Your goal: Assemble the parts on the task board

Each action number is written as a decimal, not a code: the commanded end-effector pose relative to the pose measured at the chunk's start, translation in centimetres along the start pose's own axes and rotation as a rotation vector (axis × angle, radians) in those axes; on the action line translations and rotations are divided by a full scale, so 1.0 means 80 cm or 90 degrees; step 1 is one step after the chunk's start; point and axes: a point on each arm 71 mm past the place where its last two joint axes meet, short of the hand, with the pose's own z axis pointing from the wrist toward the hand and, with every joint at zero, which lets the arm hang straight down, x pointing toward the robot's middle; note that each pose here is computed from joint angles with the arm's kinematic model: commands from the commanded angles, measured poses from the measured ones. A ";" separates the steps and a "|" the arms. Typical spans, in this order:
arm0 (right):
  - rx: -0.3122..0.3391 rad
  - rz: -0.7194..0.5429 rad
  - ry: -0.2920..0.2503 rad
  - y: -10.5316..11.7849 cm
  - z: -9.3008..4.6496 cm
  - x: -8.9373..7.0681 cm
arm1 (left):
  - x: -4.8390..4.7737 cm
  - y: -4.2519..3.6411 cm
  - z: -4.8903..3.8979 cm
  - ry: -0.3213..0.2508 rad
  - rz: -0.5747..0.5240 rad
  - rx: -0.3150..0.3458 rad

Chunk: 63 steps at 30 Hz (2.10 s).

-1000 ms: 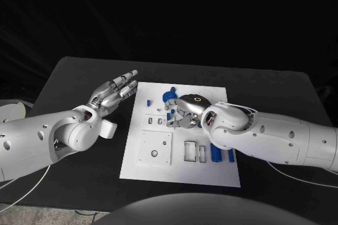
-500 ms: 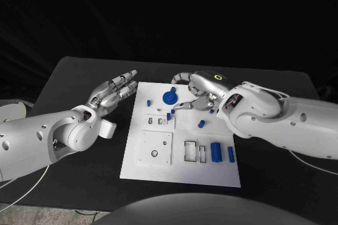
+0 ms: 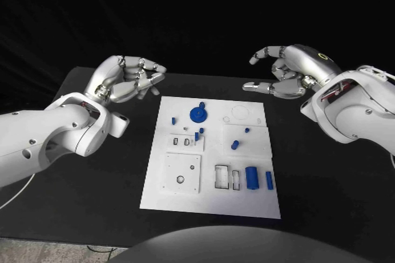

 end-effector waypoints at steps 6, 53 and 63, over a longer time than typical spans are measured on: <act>0.060 0.018 0.080 -0.036 -0.019 0.036 | 0.049 0.0008 0.036 0.210 0.234 -0.216; 0.081 0.026 0.120 -0.043 -0.029 0.057 | 0.146 0.0023 0.071 0.465 0.382 -0.477; 0.084 0.025 0.130 -0.043 -0.028 0.059 | 0.159 -0.0006 0.082 0.488 0.447 -0.460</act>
